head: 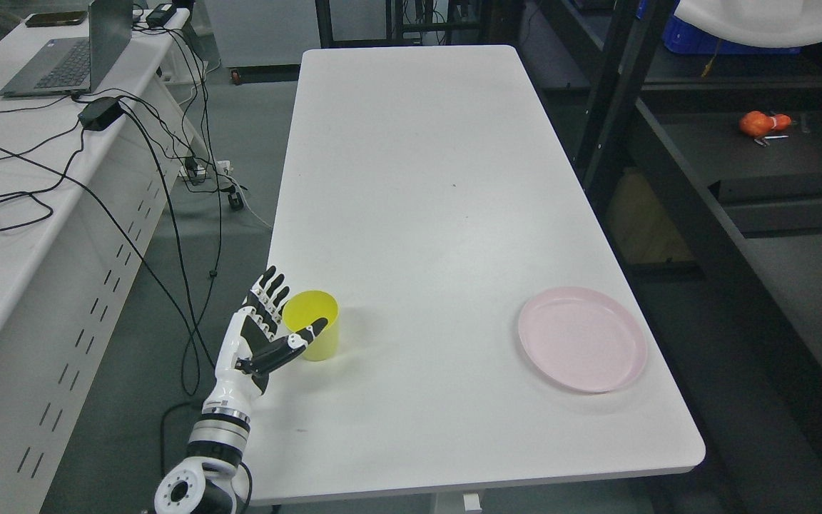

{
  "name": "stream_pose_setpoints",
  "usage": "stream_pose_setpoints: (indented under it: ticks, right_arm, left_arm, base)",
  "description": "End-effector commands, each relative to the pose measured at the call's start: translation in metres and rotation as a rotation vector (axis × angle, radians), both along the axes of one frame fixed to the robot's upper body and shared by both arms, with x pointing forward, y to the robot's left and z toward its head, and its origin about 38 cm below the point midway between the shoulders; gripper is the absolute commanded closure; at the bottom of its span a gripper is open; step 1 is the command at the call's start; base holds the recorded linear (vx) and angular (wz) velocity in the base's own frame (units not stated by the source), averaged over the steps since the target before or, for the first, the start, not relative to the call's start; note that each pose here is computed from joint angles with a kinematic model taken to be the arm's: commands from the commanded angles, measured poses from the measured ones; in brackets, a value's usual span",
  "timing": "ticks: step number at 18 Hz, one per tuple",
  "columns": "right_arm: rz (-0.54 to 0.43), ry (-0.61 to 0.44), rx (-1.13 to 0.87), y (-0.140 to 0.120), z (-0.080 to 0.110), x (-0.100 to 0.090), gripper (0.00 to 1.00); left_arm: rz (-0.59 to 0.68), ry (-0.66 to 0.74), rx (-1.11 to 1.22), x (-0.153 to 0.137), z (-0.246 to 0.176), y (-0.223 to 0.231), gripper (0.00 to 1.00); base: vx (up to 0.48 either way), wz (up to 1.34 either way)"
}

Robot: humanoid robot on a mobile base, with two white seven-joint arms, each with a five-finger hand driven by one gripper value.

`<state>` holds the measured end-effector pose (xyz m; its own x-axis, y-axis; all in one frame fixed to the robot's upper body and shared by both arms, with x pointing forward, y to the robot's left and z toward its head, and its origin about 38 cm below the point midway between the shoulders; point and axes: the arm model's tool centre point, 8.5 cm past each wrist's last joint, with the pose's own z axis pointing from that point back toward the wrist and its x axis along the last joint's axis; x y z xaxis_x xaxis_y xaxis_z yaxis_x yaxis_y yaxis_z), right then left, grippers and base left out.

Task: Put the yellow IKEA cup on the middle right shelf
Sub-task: 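Close the left hand around the yellow cup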

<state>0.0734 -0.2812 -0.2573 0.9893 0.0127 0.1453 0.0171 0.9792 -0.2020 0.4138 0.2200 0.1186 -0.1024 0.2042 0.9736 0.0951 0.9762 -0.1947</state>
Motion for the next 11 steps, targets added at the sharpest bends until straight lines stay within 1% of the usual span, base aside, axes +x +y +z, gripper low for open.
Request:
stream_pose_setpoints:
  ticks: [1, 5, 9, 11]
  right_arm:
    - [-0.008, 0.014, -0.011, -0.010, 0.000, -0.009, 0.01]
    - [-0.008, 0.014, -0.011, -0.010, 0.000, -0.009, 0.01]
    - [-0.008, 0.014, -0.011, -0.010, 0.000, -0.009, 0.01]
    - [-0.008, 0.014, -0.011, -0.010, 0.000, -0.009, 0.01]
  left_arm:
    - [-0.054, 0.123, 0.040, 0.014, -0.039, -0.015, 0.02]
    - [-0.053, 0.133, 0.045, 0.024, -0.039, -0.015, 0.01]
    - [-0.065, 0.154, 0.057, 0.025, -0.046, -0.020, 0.02]
    - [-0.069, 0.156, 0.064, 0.025, -0.047, -0.021, 0.04]
  base:
    - [0.000, 0.00]
    - [0.000, 0.00]
    - [0.000, 0.00]
    - [0.000, 0.00]
